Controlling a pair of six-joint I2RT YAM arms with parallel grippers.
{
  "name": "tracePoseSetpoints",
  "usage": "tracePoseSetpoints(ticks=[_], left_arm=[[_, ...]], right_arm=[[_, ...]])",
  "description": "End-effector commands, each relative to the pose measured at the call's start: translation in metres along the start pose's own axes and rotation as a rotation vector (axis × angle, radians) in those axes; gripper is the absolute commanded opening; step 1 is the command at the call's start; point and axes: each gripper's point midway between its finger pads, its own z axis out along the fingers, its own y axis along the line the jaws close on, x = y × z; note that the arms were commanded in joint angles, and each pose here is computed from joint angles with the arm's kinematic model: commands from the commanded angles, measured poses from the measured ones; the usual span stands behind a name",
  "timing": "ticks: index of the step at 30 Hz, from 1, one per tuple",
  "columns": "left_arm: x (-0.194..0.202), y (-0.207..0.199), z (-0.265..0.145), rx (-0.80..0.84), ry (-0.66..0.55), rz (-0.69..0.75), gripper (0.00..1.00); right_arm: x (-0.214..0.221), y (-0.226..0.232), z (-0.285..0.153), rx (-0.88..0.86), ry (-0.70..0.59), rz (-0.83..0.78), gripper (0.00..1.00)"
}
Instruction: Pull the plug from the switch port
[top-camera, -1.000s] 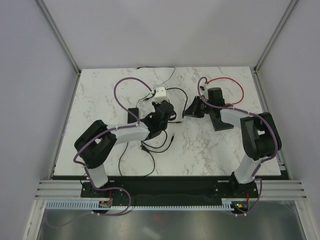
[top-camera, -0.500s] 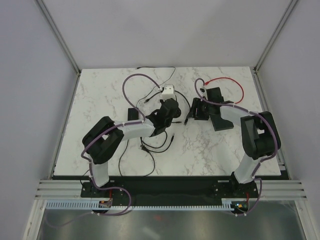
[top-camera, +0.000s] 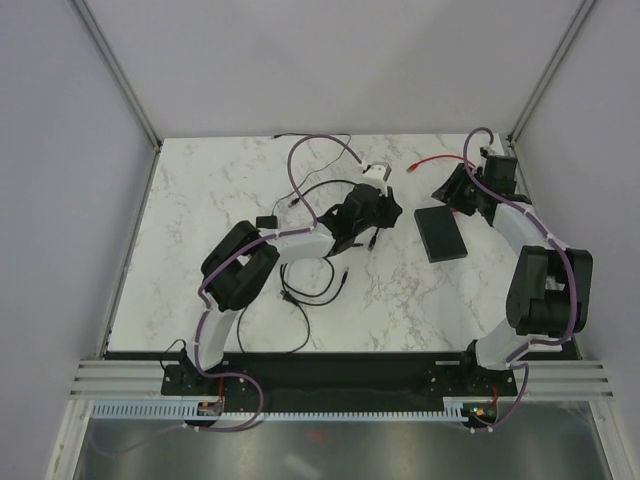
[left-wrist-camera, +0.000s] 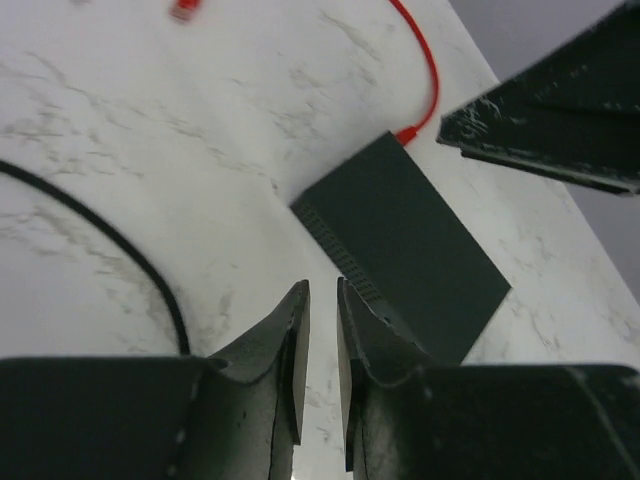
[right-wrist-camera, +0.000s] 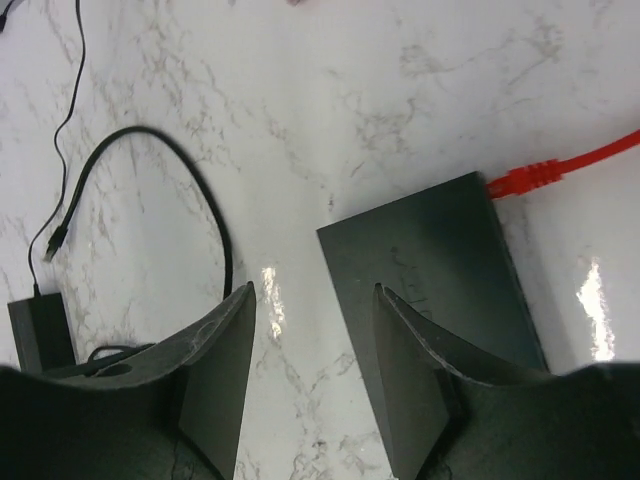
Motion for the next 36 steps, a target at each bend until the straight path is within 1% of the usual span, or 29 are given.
tracePoseSetpoints(ticks=[1, 2, 3, 4, 5, 6, 7, 8, 9, 11, 12, 13, 14, 15, 16, 18, 19, 22, 28, 36], left_arm=[[0.004, -0.057, 0.003, 0.283, 0.081, 0.038, 0.25], [0.017, -0.065, 0.006, 0.341, 0.123, 0.035, 0.25], [0.023, -0.072, 0.008, 0.379, 0.146, 0.029, 0.25], [0.016, -0.083, 0.011, 0.424, 0.140, 0.025, 0.25], [0.020, -0.093, 0.009, 0.474, 0.164, 0.016, 0.25], [0.032, -0.091, 0.014, 0.478, 0.193, -0.012, 0.25], [0.027, -0.101, 0.015, 0.517, 0.192, -0.021, 0.26], [0.039, -0.098, 0.021, 0.514, 0.217, -0.030, 0.26], [0.040, -0.100, 0.022, 0.520, 0.226, -0.046, 0.26], [0.041, -0.107, 0.028, 0.547, 0.236, -0.063, 0.27], [0.058, -0.101, 0.035, 0.538, 0.274, -0.083, 0.27], [0.053, -0.107, 0.040, 0.544, 0.285, -0.091, 0.27], [0.057, -0.106, 0.044, 0.535, 0.301, -0.099, 0.27], [0.062, -0.104, 0.047, 0.528, 0.312, -0.112, 0.27], [0.066, -0.102, 0.052, 0.519, 0.315, -0.120, 0.27], [0.072, -0.099, 0.056, 0.495, 0.331, -0.133, 0.27], [0.074, -0.101, 0.060, 0.491, 0.334, -0.131, 0.27], [0.078, -0.099, 0.065, 0.465, 0.352, -0.127, 0.27], [0.093, -0.090, 0.067, 0.427, 0.389, -0.123, 0.26], [0.096, -0.084, 0.065, 0.401, 0.405, -0.106, 0.25]], right_arm=[[-0.026, -0.018, -0.014, 0.024, -0.118, 0.098, 0.58], [-0.033, -0.023, -0.015, 0.021, -0.157, 0.117, 0.59], [-0.026, -0.034, -0.014, 0.035, -0.154, 0.151, 0.59], [-0.029, -0.047, -0.016, 0.048, -0.175, 0.188, 0.59], [-0.034, -0.050, -0.014, 0.025, -0.202, 0.220, 0.59], [-0.027, -0.059, -0.012, 0.025, -0.197, 0.258, 0.59], [-0.037, -0.068, -0.014, 0.009, -0.246, 0.278, 0.59], [-0.033, -0.071, -0.012, -0.014, -0.242, 0.337, 0.59], [-0.024, -0.078, -0.010, -0.020, -0.234, 0.374, 0.59], [-0.030, -0.090, -0.010, -0.048, -0.289, 0.421, 0.60], [-0.020, -0.098, -0.008, -0.047, -0.286, 0.484, 0.59], [-0.020, -0.101, -0.008, -0.056, -0.305, 0.509, 0.60], [-0.024, -0.101, -0.008, -0.082, -0.343, 0.511, 0.60], [-0.016, -0.106, -0.007, -0.083, -0.340, 0.561, 0.60], [-0.021, -0.107, -0.007, -0.100, -0.369, 0.558, 0.60], [-0.010, -0.113, 0.003, -0.096, -0.343, 0.592, 0.60], [-0.013, -0.111, 0.004, -0.123, -0.352, 0.599, 0.60], [-0.003, -0.115, 0.014, -0.144, -0.343, 0.642, 0.60], [0.006, -0.124, 0.024, -0.133, -0.345, 0.651, 0.58], [0.009, -0.126, 0.033, -0.123, -0.334, 0.627, 0.50]])
